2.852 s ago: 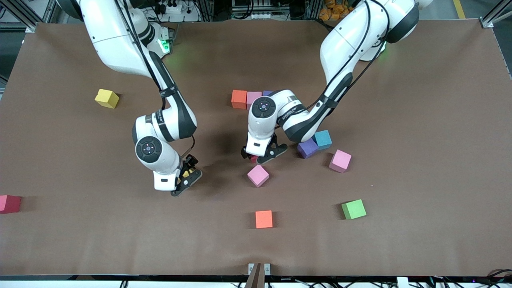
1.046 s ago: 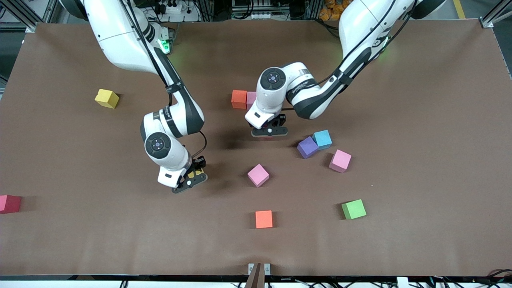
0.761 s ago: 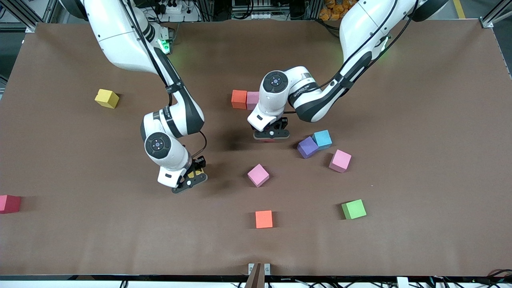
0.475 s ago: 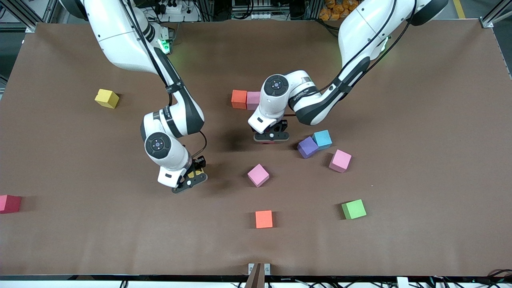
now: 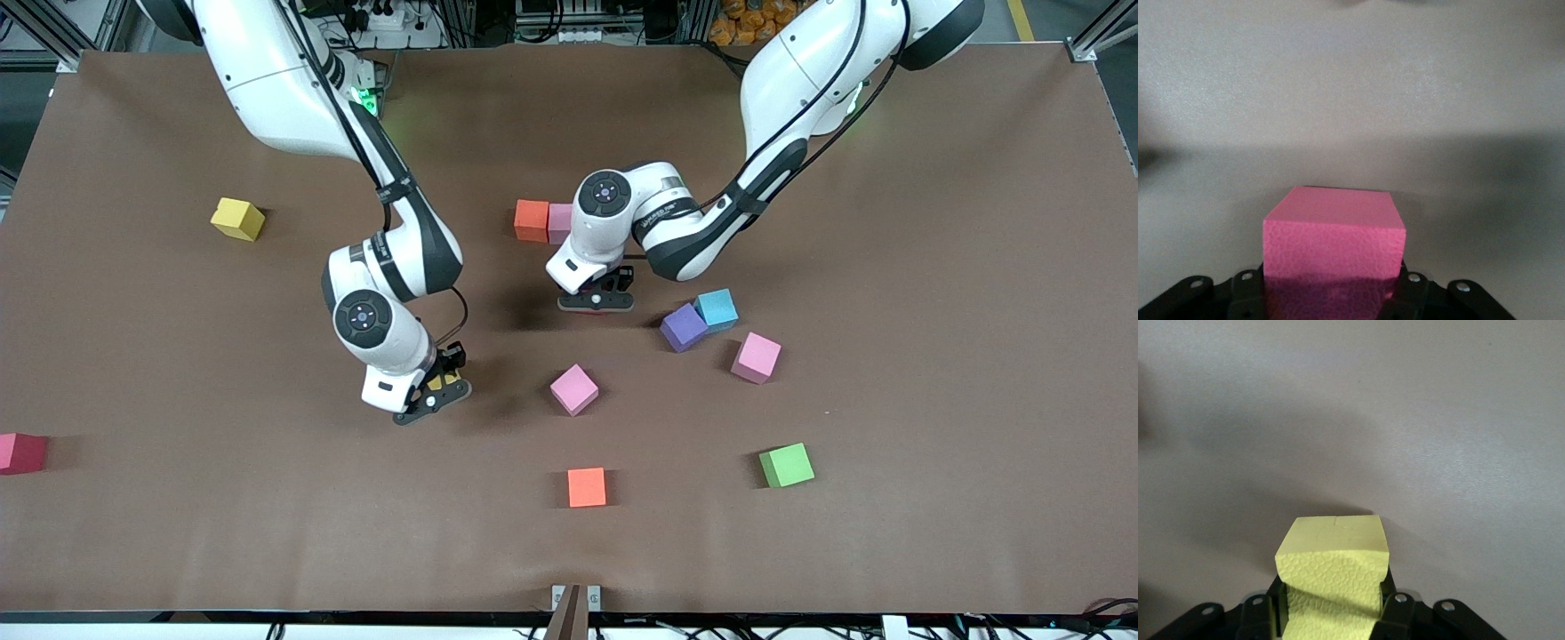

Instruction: Form number 2 with 11 blocks

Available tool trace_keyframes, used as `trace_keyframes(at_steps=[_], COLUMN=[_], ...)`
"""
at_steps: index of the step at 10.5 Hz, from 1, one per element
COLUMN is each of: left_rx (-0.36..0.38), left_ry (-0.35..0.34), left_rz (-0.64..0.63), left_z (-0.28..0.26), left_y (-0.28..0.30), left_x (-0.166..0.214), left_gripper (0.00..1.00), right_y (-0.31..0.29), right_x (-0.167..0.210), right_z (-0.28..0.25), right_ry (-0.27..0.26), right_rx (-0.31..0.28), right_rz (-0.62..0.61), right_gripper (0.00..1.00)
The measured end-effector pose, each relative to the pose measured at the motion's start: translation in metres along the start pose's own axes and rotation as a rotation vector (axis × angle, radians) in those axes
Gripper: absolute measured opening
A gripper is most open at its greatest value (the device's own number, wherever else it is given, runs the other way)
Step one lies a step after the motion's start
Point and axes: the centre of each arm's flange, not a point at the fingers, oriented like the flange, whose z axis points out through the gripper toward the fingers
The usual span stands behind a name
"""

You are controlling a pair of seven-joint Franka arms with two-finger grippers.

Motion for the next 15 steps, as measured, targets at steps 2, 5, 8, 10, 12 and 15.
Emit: trace_keyframes(at_steps=[2,5,8,10,12,15], left_rx=[0.002,0.016,0.03,0.03,0.03,0.03], left_ry=[-0.005,0.002,0.015,0.015,0.015,0.015], left_rz=[0.006,0.014,0.018,0.018,0.018,0.018], left_z=[0.003,0.008,0.008,0.008,0.008,0.008], left_y=[0.004,0.008,0.01,0.01,0.01,0.01], left_x=[-0.005,-0.01,-0.013,-0.013,-0.013,-0.013], left_gripper=[0.61,0.61,0.61,0.61,0.61,0.61], right_y=[-0.002,-0.006,-0.006,-0.006,-0.006,-0.007], right_x=[0.0,0.0,0.0,0.0,0.0,0.0], right_z=[0.0,0.0,0.0,0.0,0.0,0.0], right_ry=[-0.001,-0.001,-0.001,-0.001,-0.001,-0.001], right_rx=[0.0,0.0,0.0,0.0,0.0,0.0], right_rz=[-0.002,-0.007,-0.008,-0.008,-0.008,-0.008], right_gripper=[0.54,0.54,0.54,0.54,0.54,0.54])
